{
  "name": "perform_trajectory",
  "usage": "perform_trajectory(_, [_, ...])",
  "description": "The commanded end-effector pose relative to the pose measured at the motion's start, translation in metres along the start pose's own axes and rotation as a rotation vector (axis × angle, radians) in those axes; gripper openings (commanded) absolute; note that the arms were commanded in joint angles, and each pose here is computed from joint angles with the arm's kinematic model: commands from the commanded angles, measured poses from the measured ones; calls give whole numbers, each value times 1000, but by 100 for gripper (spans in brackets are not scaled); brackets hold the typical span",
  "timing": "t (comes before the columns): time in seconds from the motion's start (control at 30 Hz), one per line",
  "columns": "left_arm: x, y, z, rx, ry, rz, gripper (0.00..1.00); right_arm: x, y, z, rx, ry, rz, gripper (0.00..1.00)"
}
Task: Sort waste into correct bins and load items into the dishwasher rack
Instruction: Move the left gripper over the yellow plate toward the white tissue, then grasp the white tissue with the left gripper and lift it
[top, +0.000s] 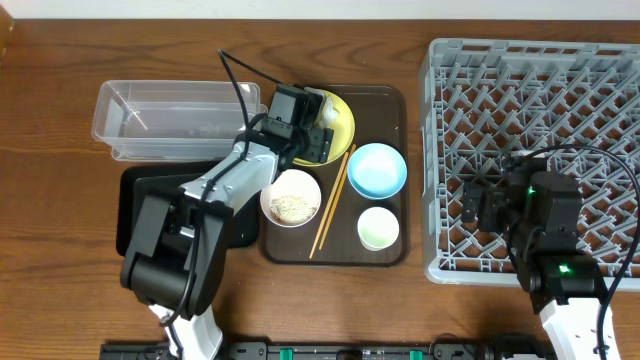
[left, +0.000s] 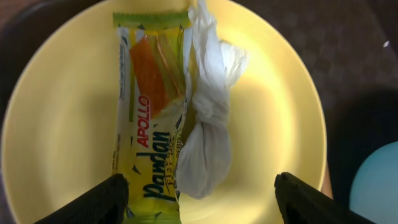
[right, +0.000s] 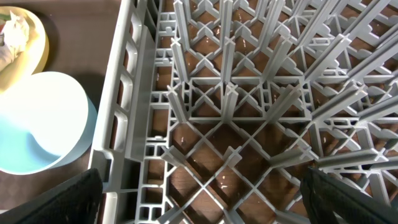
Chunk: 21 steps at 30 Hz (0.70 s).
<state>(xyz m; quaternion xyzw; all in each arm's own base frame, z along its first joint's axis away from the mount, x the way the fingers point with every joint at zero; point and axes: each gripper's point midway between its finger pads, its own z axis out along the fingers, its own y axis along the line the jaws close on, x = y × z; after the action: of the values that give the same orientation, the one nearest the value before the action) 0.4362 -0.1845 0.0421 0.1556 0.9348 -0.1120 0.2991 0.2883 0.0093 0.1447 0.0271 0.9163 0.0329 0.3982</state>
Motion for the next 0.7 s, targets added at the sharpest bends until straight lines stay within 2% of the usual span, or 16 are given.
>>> perform_trajectory(0.0, [-1, 3, 8, -12, 4, 7, 75, -11, -1, -5, 2, -28, 9, 99])
perform_trajectory(0.07, [3, 3, 12, -12, 15, 6, 73, -11, -1, -5, 2, -28, 9, 99])
perform_trajectory(0.17, [4, 3, 14, -9, 17, 3, 65, -9, -2, -5, 2, -21, 9, 99])
perform_trajectory(0.33, [3, 3, 14, -9, 12, 3, 47, -9, -2, -5, 2, -18, 9, 99])
perform_trajectory(0.67, [4, -9, 17, 8, 12, 23, 46, -9, -2, -5, 2, -18, 9, 99])
